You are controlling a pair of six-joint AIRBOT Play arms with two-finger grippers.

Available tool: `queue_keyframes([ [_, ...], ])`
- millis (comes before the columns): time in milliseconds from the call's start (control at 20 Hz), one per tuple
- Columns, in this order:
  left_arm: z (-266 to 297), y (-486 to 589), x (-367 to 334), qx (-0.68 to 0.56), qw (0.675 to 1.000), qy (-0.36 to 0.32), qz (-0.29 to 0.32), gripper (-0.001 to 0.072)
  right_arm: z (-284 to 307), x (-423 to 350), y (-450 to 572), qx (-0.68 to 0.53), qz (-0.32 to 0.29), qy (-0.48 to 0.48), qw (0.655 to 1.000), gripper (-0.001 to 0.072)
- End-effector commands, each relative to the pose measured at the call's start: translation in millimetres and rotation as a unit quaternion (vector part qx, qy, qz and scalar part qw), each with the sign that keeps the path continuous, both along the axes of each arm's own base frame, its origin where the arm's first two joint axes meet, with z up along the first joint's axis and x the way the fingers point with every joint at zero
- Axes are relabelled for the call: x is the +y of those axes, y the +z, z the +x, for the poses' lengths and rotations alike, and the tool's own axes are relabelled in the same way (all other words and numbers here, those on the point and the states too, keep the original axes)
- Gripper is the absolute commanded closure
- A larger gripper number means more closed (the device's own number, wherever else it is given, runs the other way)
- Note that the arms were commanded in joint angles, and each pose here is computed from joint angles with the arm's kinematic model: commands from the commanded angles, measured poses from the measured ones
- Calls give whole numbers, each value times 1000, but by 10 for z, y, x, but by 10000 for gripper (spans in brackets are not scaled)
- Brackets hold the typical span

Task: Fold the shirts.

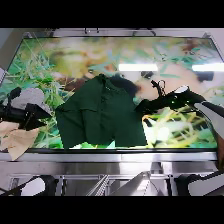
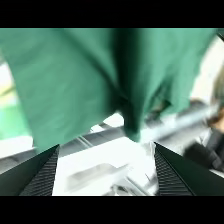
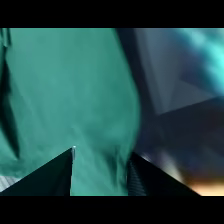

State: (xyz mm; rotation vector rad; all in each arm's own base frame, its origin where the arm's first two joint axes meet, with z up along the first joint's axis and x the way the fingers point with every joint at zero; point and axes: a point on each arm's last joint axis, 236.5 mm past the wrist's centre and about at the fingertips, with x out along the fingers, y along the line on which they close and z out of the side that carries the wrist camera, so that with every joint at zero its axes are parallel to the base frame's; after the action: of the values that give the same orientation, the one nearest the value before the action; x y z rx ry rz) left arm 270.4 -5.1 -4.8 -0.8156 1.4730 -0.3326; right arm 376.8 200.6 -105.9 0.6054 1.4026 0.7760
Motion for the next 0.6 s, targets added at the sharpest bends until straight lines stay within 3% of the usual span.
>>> queue_keyframes([
  [0, -193, -223, 233, -6, 996, 74, 51, 82, 125, 199, -41, -4, 11, 3, 1000, 342],
  [50, -248, -274, 222, -2, 995, 83, 51, 82, 171, 218, -7, -8, 18, -1, 1000, 423],
  [150, -414, -399, 97, 28, 995, 92, 33, 82, 226, 197, 58, -16, 22, 0, 1000, 692],
  [550, -955, -1089, -601, 130, 991, 18, 14, 82, 354, 14, 316, -47, 30, -11, 998, 691],
])
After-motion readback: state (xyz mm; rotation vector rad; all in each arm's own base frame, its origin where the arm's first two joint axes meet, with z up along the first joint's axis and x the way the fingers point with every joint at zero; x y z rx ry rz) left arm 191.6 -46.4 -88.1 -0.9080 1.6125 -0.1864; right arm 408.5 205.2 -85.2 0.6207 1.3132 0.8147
